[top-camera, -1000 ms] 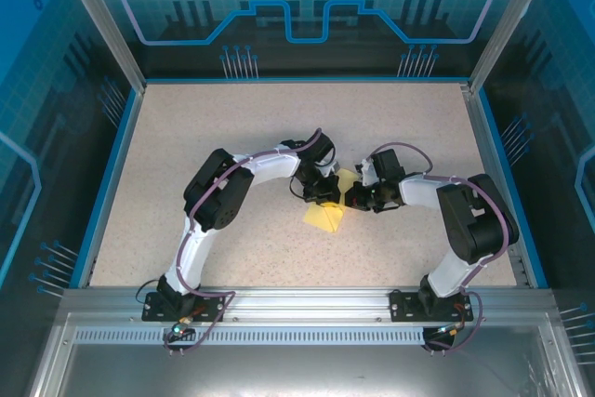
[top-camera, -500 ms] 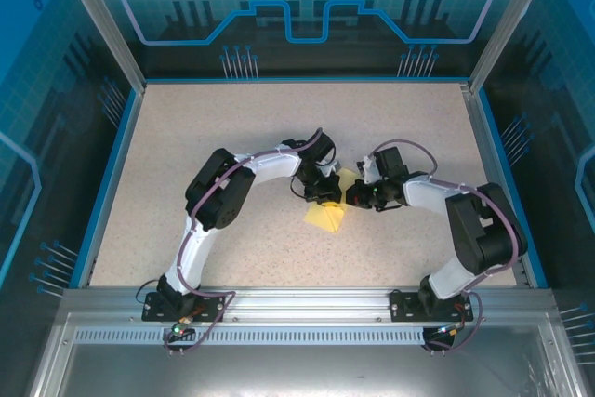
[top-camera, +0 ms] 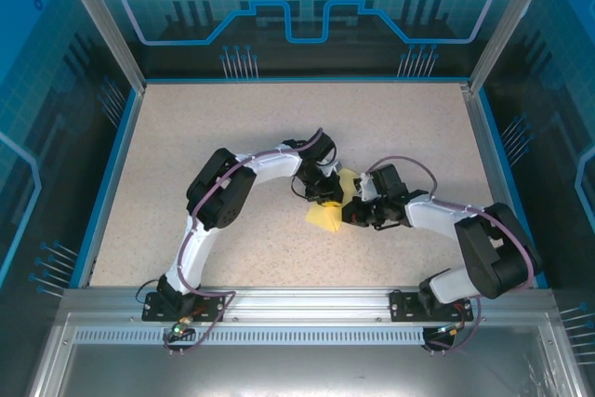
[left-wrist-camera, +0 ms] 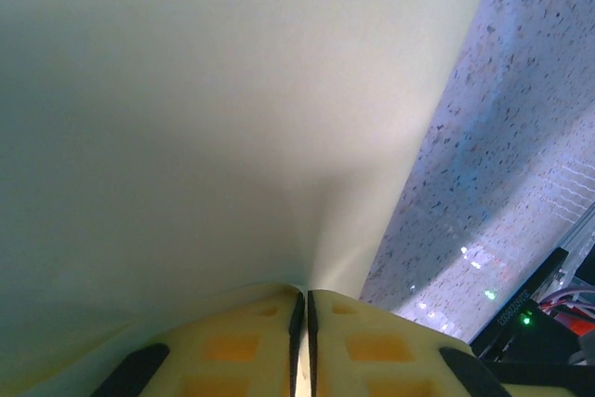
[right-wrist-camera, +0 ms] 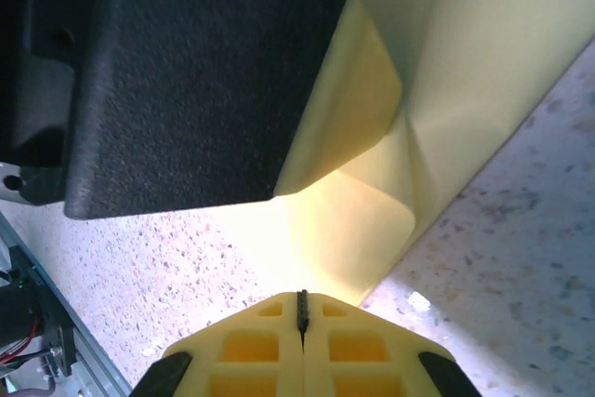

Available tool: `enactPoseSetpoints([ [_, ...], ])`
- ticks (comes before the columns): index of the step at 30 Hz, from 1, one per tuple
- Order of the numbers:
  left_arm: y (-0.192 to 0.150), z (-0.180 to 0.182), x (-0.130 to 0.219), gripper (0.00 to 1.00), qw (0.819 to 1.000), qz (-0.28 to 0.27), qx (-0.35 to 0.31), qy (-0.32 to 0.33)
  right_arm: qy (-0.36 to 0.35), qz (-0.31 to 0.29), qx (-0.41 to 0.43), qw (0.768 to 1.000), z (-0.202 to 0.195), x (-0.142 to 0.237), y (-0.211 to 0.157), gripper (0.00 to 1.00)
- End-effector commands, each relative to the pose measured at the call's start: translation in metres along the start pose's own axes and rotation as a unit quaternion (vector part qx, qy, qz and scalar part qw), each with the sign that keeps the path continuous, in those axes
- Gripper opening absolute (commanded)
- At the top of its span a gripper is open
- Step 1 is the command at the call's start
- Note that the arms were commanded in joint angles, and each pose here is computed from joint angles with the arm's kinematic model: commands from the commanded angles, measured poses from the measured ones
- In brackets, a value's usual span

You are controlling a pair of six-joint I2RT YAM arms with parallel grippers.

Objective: Fold a paper plane with a square sheet of paper (pick it up from the middle)
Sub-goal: Fold the triangle a second time at the center of the table.

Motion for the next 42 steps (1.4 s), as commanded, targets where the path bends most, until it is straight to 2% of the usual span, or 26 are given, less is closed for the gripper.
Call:
enactPoseSetpoints([
  [1, -0.011, 0.021, -0.021, 0.15, 0.999, 0.03, 0.011, 0.025, 0.01, -0.007, -0.001, 1.0, 0.006, -0.007, 0.001, 0.03],
  [13, -0.009, 0.019, -0.019, 0.18, 0.999, 0.026, 0.009, 0.022, -0.052, 0.002, 0.008, 0.999, -0.014, -0.022, -0.005, 0.03],
  [19, -0.004, 0.014, -0.013, 0.28, 1.0, 0.016, 0.005, 0.015, -0.077, 0.017, 0.014, 0.997, -0.022, -0.022, -0.009, 0.02],
  [28, 0.017, -0.009, 0.025, 0.4, 0.999, -0.034, -0.02, 0.007, -0.093, 0.033, 0.019, 0.995, -0.029, -0.024, -0.013, 0.02],
  [36, 0.026, -0.02, 0.069, 0.43, 0.996, -0.078, -0.041, 0.01, -0.096, 0.039, 0.023, 0.994, -0.027, -0.025, -0.011, 0.02],
  [42, 0.011, -0.021, 0.077, 0.42, 0.996, -0.073, -0.042, 0.012, -0.096, 0.042, 0.022, 0.994, -0.027, -0.026, -0.011, 0.02],
])
Point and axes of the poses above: each hand's point on the last joint's axis, 136 mm out from that joint toward the fingers, its own x axis back along the fingers, its own z axis along the line the jaws close on, y = z × x, the point moved 5 cm from there along x, back along the fingers, and after that the axes turned 14 degrees about -x, right-handed, at the moved point
